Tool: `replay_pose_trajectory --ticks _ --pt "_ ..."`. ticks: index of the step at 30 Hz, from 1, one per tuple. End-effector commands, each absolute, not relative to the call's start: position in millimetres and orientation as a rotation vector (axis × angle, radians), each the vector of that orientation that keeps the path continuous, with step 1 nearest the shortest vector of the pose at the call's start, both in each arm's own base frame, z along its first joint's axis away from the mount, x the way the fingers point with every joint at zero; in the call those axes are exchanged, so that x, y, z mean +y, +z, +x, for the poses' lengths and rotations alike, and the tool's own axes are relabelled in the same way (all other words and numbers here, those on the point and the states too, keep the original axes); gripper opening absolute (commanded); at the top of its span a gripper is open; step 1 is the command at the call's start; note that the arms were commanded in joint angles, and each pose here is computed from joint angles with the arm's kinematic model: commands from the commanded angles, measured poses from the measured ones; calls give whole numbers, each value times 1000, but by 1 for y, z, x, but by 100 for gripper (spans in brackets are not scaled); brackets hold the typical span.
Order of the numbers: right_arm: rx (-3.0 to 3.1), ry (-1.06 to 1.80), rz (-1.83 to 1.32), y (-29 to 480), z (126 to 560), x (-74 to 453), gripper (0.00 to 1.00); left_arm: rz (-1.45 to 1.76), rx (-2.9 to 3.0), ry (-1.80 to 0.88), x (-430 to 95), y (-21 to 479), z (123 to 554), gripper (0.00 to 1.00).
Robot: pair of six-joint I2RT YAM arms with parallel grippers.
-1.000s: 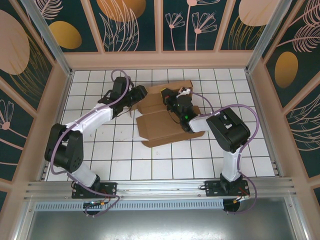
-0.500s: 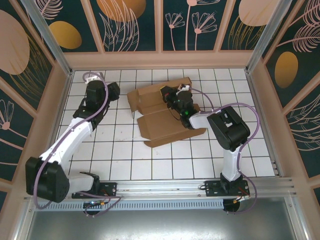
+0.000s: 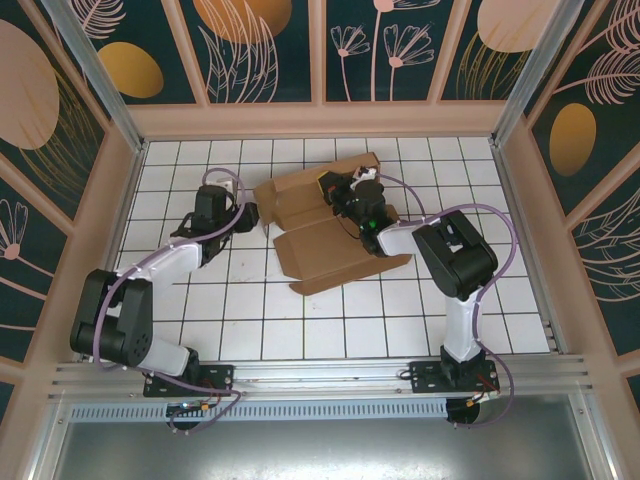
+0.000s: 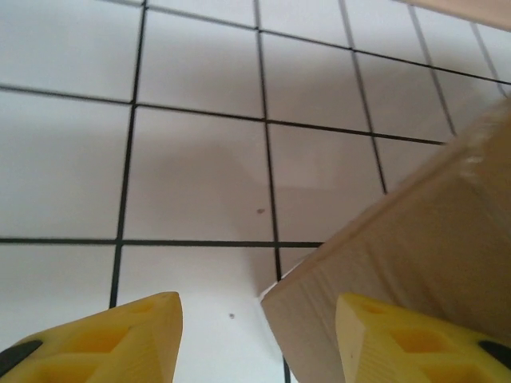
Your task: Fold the paper box
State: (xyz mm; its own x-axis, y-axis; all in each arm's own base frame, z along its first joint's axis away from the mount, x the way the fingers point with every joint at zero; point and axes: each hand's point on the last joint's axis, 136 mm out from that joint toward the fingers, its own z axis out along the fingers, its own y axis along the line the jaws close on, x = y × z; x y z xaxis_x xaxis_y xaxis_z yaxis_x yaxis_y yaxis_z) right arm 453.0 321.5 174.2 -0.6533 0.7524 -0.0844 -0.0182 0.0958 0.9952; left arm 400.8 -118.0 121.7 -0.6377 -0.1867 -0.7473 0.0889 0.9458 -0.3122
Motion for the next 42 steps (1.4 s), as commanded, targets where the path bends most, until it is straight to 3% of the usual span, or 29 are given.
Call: replay_pose_trajectory --ticks 1,10,25,42 --pt "1840 1593 699 153 453 328 0 116 2110 -420 -137 146 408 53" --pt "1845 1622 681 154 451 335 0 284 2105 -374 -163 135 413 53" --pt "1842 1669 671 157 445 340 0 299 2085 -375 -184 128 425 55" --pt "1839 1622 665 168 437 341 0 61 2180 -47 -142 109 449 46"
